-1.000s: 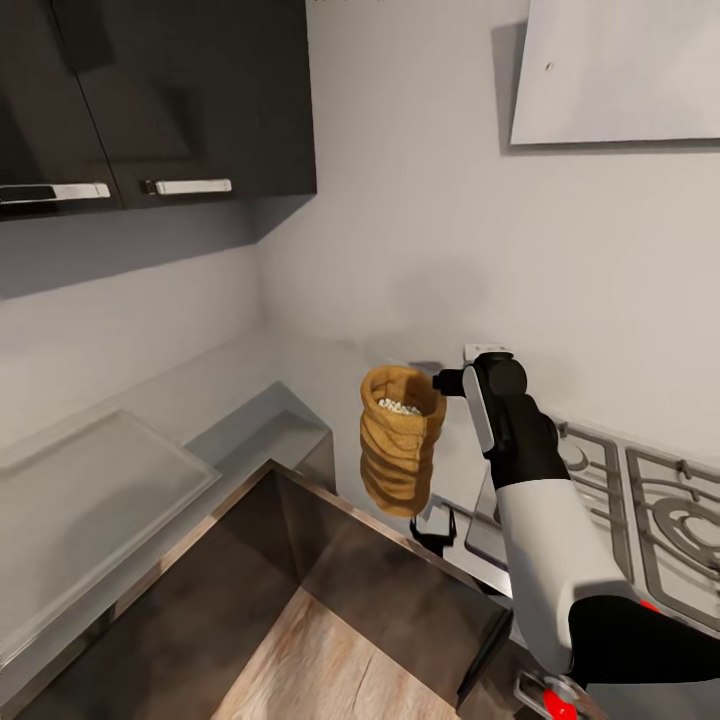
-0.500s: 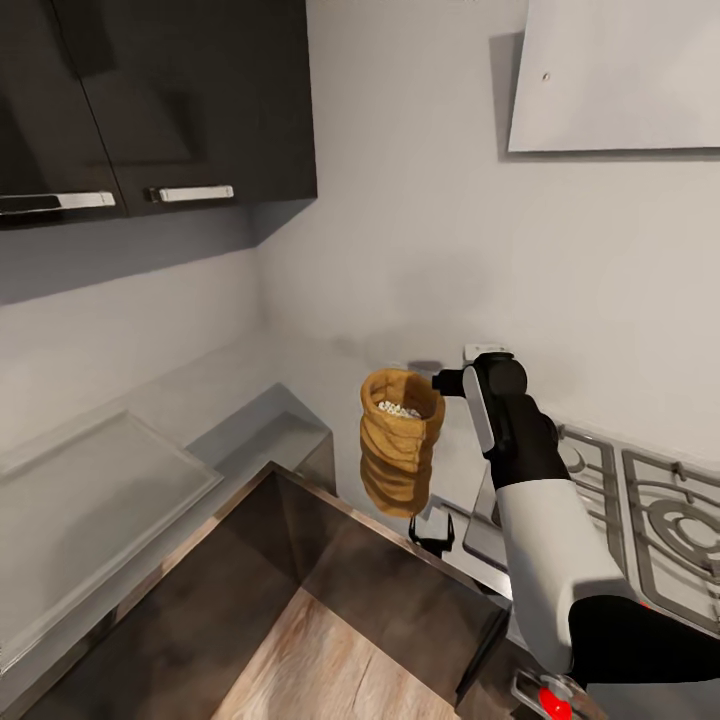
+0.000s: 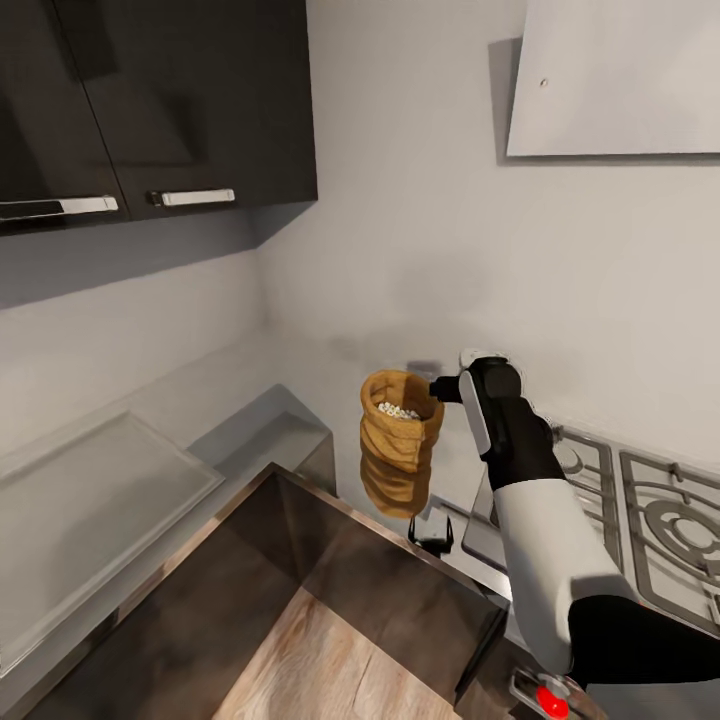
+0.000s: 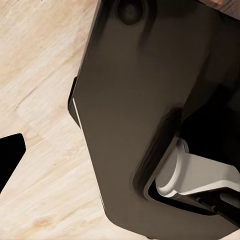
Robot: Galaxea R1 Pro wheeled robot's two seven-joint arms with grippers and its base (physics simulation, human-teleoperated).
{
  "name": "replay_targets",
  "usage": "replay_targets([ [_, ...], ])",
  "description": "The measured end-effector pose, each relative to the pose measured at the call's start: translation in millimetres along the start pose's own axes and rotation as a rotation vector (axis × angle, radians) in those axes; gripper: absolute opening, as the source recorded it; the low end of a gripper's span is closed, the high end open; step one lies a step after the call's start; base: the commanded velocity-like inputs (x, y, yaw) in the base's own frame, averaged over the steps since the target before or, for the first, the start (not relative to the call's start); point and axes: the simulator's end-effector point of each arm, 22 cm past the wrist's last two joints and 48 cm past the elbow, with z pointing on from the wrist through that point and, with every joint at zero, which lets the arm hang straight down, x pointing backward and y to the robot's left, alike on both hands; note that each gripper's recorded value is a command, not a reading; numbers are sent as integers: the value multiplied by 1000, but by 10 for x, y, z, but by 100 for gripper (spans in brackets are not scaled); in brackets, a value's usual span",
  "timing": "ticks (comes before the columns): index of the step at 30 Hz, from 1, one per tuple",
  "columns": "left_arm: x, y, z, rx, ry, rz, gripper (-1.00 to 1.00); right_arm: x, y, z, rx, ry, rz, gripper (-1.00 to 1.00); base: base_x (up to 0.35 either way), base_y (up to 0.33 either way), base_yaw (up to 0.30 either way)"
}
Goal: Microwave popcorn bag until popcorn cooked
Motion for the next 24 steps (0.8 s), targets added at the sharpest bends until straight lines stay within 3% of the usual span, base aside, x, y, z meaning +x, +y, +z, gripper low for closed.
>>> replay_targets([
  [3, -1, -2, 0, 0, 0, 0, 100, 208, 60, 146, -9, 50, -12, 100, 0, 0, 0],
  [17, -3, 4, 0, 0, -1, 1, 100, 114, 130, 242, -20, -28, 8, 100, 0, 0, 0],
  [24, -7, 6, 0, -1, -2, 0, 100, -25, 117, 201, -7, -62, -9, 100, 0, 0, 0],
])
